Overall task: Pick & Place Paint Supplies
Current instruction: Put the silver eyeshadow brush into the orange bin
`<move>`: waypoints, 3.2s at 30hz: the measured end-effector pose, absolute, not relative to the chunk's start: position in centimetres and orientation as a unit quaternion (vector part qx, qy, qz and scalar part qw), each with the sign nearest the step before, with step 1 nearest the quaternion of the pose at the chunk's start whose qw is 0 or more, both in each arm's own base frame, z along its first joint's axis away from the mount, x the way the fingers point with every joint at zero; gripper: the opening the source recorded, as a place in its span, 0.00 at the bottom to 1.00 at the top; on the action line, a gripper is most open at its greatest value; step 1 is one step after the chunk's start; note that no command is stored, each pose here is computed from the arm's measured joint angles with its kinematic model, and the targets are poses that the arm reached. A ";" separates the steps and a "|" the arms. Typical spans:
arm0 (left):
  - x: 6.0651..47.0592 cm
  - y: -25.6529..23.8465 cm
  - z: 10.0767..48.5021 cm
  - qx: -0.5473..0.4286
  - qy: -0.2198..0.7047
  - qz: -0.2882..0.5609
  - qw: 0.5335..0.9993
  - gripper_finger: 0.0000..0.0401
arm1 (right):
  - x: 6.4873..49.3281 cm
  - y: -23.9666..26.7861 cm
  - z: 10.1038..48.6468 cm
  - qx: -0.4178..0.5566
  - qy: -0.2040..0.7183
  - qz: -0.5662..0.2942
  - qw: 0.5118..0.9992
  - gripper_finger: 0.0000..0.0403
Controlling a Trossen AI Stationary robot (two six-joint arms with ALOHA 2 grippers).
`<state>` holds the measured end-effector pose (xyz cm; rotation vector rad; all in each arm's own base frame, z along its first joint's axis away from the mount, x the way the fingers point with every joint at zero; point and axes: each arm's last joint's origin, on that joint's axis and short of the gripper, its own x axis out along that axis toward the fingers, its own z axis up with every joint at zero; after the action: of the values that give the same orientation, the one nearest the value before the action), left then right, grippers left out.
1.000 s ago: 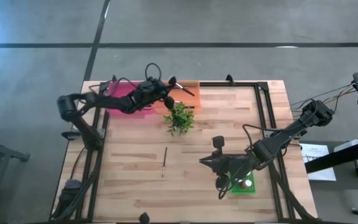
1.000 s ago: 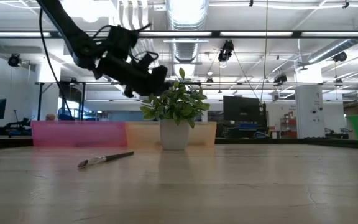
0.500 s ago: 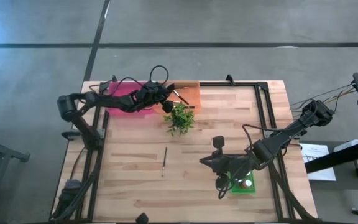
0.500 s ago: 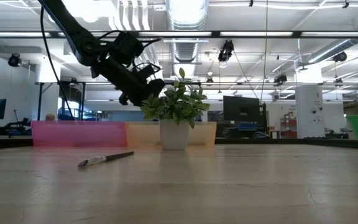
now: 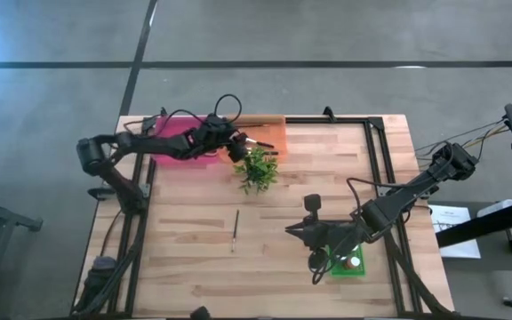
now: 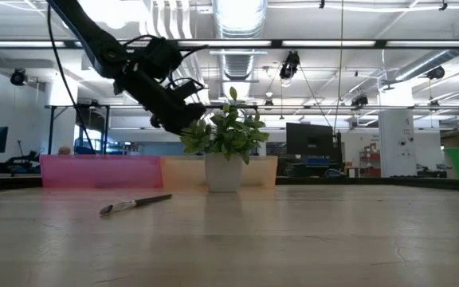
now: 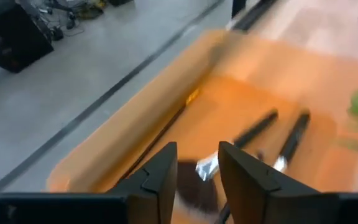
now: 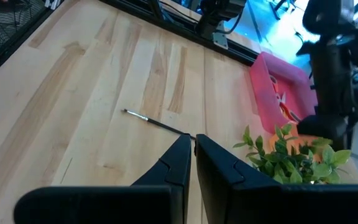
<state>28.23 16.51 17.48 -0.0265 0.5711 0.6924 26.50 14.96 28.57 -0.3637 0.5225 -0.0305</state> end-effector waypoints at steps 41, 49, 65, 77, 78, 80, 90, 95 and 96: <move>26.8 -13.4 15.2 0.396 0.422 -0.245 0.778 0.32 | 26.5 15.0 28.6 -0.180 0.258 -0.014 0.949 0.06; 30.3 -17.2 15.8 0.438 0.465 -0.296 0.710 0.24 | 26.4 15.0 28.5 -0.178 0.261 -0.015 0.949 0.06; 30.6 -17.0 14.0 0.444 0.503 -0.303 0.677 0.17 | 26.4 14.9 28.5 -0.178 0.263 -0.016 0.948 0.06; 31.1 -16.2 13.9 0.448 0.505 -0.298 0.675 0.17 | 26.4 14.9 28.5 -0.178 0.263 -0.016 0.948 0.06; 31.1 -16.1 13.9 0.448 0.505 -0.297 0.675 0.17 | 26.4 14.9 28.5 -0.178 0.263 -0.016 0.948 0.06; 31.1 -15.9 13.7 0.448 0.506 -0.298 0.674 0.17 | 26.4 14.9 28.5 -0.178 0.263 -0.016 0.948 0.06; 30.7 -15.7 13.0 0.439 0.503 -0.305 0.679 0.17 | 26.4 14.9 28.5 -0.178 0.263 -0.015 0.948 0.06; 30.9 -15.7 13.0 0.438 0.493 -0.305 0.687 0.17 | 26.4 14.9 28.5 -0.178 0.263 -0.015 0.948 0.06; 31.0 -15.7 13.0 0.437 0.493 -0.305 0.688 0.17 | 26.4 14.9 28.5 -0.178 0.263 -0.016 0.948 0.06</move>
<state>30.96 -15.66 12.96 0.9769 1.1037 -0.6816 26.42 14.92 28.46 -0.3619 0.5354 -0.0320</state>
